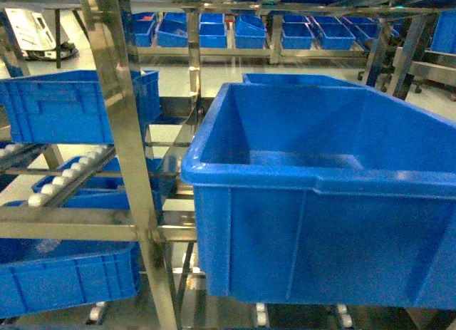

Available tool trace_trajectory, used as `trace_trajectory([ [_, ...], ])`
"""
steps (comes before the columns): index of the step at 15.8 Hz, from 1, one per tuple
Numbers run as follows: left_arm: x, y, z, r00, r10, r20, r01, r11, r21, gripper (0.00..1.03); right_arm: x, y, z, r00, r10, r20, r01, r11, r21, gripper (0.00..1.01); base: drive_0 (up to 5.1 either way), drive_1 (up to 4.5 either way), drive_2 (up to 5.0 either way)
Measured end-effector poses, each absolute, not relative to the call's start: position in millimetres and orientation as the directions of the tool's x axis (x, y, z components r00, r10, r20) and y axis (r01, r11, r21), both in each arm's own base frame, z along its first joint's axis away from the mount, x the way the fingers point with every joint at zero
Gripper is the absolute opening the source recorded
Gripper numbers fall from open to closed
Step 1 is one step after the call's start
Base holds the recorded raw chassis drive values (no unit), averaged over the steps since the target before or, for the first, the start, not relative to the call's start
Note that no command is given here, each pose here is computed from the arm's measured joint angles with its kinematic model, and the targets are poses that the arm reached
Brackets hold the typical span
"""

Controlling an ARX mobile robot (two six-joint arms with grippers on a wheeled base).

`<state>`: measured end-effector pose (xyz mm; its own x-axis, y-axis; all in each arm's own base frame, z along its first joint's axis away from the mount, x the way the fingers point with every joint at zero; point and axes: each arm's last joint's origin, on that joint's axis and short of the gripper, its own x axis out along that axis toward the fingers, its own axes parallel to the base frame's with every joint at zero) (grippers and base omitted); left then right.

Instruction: Place magnetic block on left shelf second layer

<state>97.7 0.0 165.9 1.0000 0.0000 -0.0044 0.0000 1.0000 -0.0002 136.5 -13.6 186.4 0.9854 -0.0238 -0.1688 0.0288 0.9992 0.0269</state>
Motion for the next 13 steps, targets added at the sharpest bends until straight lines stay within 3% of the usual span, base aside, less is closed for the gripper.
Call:
trace_trajectory([
  [2, 97.7, 0.0, 166.0, 1.0, 0.0, -0.003, 0.0, 1.0, 0.0, 0.98, 136.5, -13.6, 186.0, 0.985, -0.024, -0.173, 0.029, 0.999, 0.027, 0.33, 0.1, 4.0, -3.8],
  [9, 97.7, 0.0, 165.9, 1.0, 0.0, -0.004, 0.0, 1.0, 0.0, 0.98, 137.0, -13.6, 185.2, 0.984, -0.024, -0.178, 0.029, 0.999, 0.029, 0.33, 0.0, 0.0, 0.0],
  [13, 97.7, 0.0, 165.9, 1.0, 0.0, -0.004, 0.0, 1.0, 0.0, 0.98, 165.3, -5.7, 202.9, 0.982, 0.028, -0.187, 0.001, 0.988, 0.151, 0.33, 0.0, 0.0, 0.0],
])
